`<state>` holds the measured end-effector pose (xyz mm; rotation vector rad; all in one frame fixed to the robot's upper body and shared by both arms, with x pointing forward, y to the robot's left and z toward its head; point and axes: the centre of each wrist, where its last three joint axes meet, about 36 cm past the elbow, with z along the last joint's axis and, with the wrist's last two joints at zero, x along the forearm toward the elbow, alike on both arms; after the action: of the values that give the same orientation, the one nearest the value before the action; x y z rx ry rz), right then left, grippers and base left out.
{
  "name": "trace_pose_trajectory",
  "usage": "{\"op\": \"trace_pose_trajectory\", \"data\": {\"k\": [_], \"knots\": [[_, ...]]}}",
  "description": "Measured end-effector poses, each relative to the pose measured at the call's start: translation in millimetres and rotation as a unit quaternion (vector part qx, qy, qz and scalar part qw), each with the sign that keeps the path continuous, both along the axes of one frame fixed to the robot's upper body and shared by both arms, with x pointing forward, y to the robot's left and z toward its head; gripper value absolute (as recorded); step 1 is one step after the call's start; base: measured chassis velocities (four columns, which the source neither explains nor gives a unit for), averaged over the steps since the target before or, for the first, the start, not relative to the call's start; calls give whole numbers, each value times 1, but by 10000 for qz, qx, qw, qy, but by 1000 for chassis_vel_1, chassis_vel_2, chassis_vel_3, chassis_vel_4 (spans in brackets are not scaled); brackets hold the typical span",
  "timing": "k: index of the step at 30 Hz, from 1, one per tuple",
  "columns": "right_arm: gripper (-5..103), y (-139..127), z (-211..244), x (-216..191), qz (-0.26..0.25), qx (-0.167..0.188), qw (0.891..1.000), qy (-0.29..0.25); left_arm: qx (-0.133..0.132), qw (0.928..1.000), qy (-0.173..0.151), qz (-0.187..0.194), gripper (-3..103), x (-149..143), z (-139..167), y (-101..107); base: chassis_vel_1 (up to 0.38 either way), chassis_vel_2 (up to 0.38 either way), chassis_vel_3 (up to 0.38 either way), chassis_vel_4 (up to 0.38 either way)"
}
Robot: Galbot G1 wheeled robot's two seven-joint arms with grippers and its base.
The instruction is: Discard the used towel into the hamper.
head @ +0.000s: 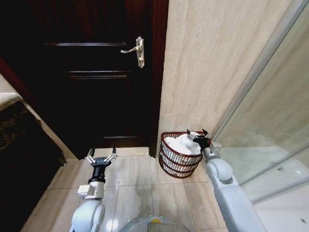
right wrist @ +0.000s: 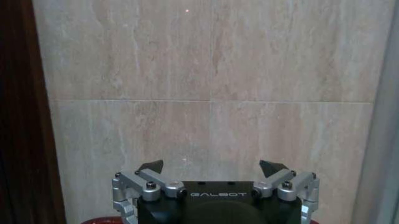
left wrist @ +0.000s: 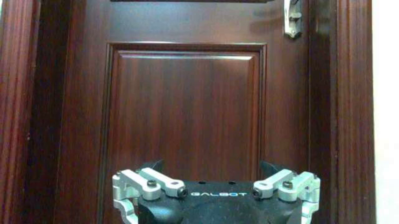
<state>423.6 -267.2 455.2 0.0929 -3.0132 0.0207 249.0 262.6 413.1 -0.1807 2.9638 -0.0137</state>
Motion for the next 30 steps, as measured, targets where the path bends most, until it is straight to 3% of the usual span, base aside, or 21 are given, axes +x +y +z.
{"op": "trace_pose_trajectory", "data": {"k": [5,7,13,14,21,23,30], "knots": [[100,7,12,-6,-113,230,9973,694,12,10000,-32,70,100,-2,1,9,-79,81,76,-70],[100,5,29,-8,-199,545,9856,1590,7,10000,-46,80,100,-2,2,12,1,14,23,-28],[100,-8,39,7,-114,645,9761,2071,-5,10000,-36,59,100,-1,2,12,0,0,0,0],[100,-10,37,13,-67,760,9696,2327,-17,10000,-19,40,100,-1,1,11,0,0,0,0],[100,-13,25,26,102,620,9514,3015,-29,10000,22,53,100,-2,3,10,0,0,0,0],[100,-11,26,30,112,664,9388,3379,-11,10000,42,72,100,-3,3,12,0,0,0,0],[100,-14,27,65,-69,691,9276,3672,1,9999,67,85,100,-4,2,15,0,0,0,0]]}}
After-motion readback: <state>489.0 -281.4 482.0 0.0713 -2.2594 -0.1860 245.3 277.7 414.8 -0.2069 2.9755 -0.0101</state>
